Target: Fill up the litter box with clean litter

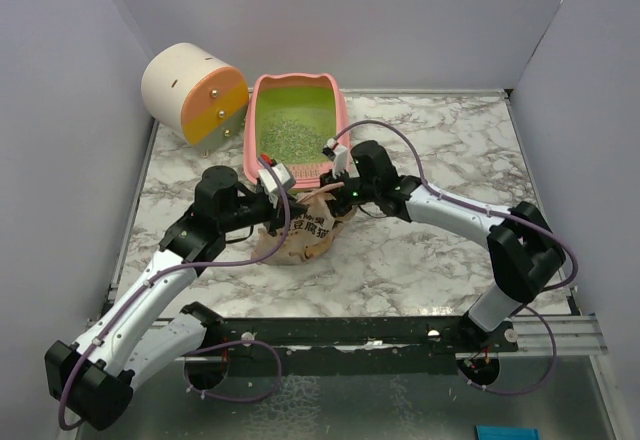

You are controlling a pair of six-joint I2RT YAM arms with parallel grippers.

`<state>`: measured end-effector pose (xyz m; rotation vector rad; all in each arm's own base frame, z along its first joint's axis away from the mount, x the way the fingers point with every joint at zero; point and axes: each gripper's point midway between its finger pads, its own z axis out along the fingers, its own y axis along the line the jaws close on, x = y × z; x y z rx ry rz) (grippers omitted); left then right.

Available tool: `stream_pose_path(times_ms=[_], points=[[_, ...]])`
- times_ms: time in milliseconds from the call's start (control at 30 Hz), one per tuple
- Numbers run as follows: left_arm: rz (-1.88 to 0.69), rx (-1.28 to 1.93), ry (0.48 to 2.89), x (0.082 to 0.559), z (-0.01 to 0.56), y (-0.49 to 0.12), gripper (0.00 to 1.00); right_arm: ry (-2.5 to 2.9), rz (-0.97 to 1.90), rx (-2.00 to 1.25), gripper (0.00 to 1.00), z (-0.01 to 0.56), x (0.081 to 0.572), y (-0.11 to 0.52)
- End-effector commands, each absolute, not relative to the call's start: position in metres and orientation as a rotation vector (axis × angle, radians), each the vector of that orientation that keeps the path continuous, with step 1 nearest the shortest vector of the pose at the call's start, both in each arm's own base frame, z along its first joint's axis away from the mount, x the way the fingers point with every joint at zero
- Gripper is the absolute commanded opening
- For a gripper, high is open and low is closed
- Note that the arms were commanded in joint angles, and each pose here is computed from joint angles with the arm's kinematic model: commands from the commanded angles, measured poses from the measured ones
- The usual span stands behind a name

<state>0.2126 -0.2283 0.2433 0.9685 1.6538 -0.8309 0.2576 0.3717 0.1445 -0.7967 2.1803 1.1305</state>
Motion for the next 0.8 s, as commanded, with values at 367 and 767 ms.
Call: stream_pose_path(times_ms=[367,767], points=[[-0.709,0.897,1.537,0.238,0.283,-0.226,0.00,2.222,1.772,-0.690,0.01,0.152,0.201,0.368],[-0.671,0.899,1.513,0.232,0.296,-0.218,0.00,2.141,1.796,-0.509,0.01,0.181,0.231,0.351]])
